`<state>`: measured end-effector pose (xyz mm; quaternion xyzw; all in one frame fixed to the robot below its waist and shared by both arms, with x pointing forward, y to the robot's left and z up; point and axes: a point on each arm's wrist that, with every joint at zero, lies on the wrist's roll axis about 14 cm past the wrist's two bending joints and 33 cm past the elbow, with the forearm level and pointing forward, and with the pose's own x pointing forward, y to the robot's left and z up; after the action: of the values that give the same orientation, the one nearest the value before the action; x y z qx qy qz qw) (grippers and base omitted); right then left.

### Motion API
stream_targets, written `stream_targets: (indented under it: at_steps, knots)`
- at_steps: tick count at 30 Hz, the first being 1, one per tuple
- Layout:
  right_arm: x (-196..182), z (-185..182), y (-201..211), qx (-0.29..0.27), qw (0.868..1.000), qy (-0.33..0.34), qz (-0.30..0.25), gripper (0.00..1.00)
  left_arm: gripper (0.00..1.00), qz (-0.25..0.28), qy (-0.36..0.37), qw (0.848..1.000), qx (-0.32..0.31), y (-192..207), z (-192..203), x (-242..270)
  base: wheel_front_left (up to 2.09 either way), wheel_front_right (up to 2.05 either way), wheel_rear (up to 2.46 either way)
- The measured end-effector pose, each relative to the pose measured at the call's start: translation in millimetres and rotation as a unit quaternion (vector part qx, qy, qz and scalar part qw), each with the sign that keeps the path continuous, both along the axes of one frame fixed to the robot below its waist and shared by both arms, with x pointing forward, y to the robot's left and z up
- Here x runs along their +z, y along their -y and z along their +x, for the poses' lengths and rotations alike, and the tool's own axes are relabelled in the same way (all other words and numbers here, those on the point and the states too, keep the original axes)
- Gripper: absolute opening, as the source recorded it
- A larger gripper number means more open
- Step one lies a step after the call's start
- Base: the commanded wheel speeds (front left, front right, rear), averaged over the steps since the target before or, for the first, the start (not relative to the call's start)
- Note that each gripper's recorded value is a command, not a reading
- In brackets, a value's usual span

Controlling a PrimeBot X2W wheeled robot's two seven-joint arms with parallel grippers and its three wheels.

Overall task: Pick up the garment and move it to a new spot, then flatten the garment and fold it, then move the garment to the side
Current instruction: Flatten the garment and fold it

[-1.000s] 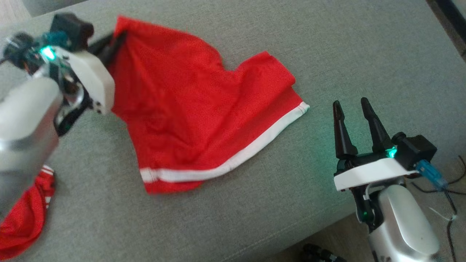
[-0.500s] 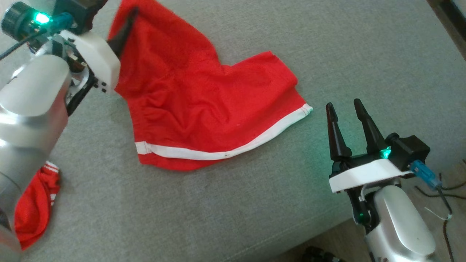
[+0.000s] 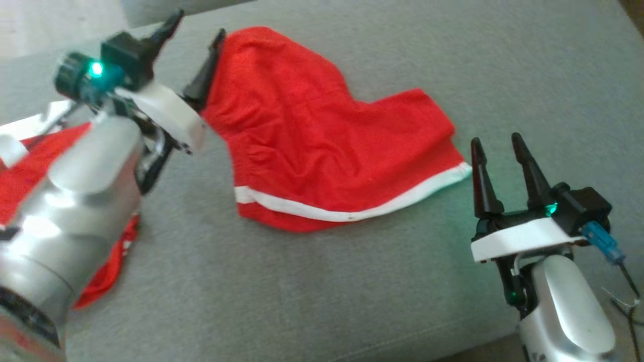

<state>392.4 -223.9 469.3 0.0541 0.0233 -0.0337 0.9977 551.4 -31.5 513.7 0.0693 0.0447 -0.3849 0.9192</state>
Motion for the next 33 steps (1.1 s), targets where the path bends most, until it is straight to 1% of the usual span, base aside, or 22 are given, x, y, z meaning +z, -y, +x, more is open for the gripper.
stream_targets:
  at_steps: [3,6,9,12,16,18,20,23,26,30,33]
  knots:
    - [5,7,-8,0.012,1.0,0.009,-0.004,1.0,1.0,-0.037,0.012,0.999,0.033,-13,-14,13,0.0,0.0,0.0]
    - [7,11,-14,0.022,1.0,0.014,-0.006,1.0,1.0,-0.061,0.024,0.996,0.056,-27,-36,19,0.0,0.0,0.0]
    - [2,9,-28,0.041,0.999,0.007,-0.009,1.0,1.0,-0.081,0.013,0.992,0.099,-51,-62,7,0.0,0.0,0.0]
    - [-3,6,-37,0.054,0.998,0.0,-0.012,1.0,1.0,-0.103,-0.014,0.984,0.146,-74,-92,-12,0.0,0.0,0.0]
    - [-4,7,-43,0.061,0.998,0.0,-0.011,1.0,1.0,-0.12,-0.049,0.976,0.174,-85,-128,-35,0.0,0.0,0.0]
    - [-5,7,-43,0.061,0.998,-0.002,-0.011,1.0,1.0,-0.12,-0.066,0.976,0.169,-81,-140,-47,0.0,0.0,0.0]
    - [-6,6,-42,0.061,0.998,-0.003,-0.011,1.0,1.0,-0.12,-0.071,0.977,0.16,-77,-143,-50,0.0,0.0,0.0]
    - [-9,5,-43,0.062,0.998,-0.007,-0.012,1.0,1.0,-0.117,-0.078,0.981,0.133,-66,-145,-56,0.0,0.0,0.0]
    - [-12,1,-37,0.054,0.998,-0.013,-0.013,1.0,1.0,-0.1,-0.109,0.985,0.094,-49,-145,-72,0.0,0.0,0.0]
    - [-17,-3,-29,0.041,0.999,-0.021,-0.011,1.0,1.0,-0.089,-0.166,0.981,0.056,-28,-147,-92,0.0,0.0,0.0]
    - [-21,-7,-23,0.032,0.999,-0.027,-0.009,1.0,1.0,-0.084,-0.198,0.975,0.046,-20,-146,-104,0.0,0.0,0.0]
